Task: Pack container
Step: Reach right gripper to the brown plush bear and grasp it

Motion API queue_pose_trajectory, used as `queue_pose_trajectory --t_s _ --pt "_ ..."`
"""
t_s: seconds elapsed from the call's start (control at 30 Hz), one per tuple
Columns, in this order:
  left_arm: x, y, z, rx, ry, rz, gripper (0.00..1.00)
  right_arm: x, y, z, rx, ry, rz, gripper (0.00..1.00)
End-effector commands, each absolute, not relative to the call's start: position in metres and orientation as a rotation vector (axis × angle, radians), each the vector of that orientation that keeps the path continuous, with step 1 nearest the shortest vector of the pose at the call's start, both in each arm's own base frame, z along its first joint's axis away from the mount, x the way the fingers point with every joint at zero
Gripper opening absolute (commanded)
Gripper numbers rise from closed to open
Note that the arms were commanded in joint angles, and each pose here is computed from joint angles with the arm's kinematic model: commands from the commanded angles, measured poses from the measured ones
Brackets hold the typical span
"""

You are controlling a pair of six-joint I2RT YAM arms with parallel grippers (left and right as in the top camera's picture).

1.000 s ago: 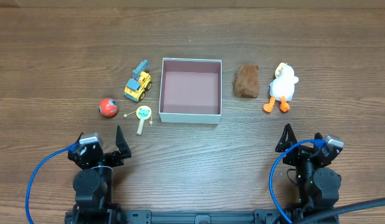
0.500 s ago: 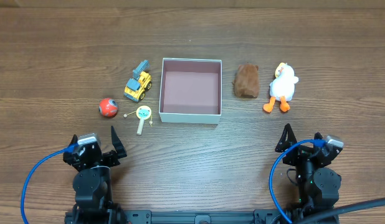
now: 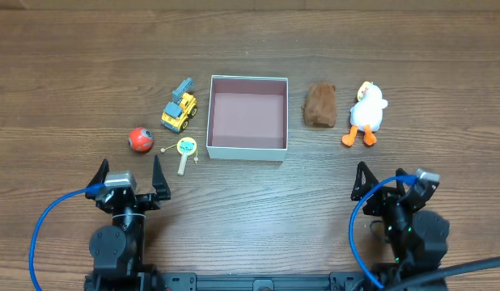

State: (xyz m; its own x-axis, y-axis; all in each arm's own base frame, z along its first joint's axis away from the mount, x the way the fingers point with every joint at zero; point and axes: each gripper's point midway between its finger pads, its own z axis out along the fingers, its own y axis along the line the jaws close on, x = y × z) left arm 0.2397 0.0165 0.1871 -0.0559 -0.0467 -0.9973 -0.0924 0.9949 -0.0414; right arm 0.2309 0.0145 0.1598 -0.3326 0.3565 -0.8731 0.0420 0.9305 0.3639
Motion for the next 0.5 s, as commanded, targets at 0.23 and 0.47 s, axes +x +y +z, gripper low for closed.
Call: queue_pose_trajectory --t_s 0.23,0.47 --pt "0.279 0.007 0.246 -0.078 1.819 -0.022 1.0 0.283 0.014 0.23 0.371 2.19 0.308 1.0" --pt "0.352 -0.009 0.241 0.013 2.138 -0.113 1.0 0.337 0.014 0.253 0.371 2.342 0.275 1.0"
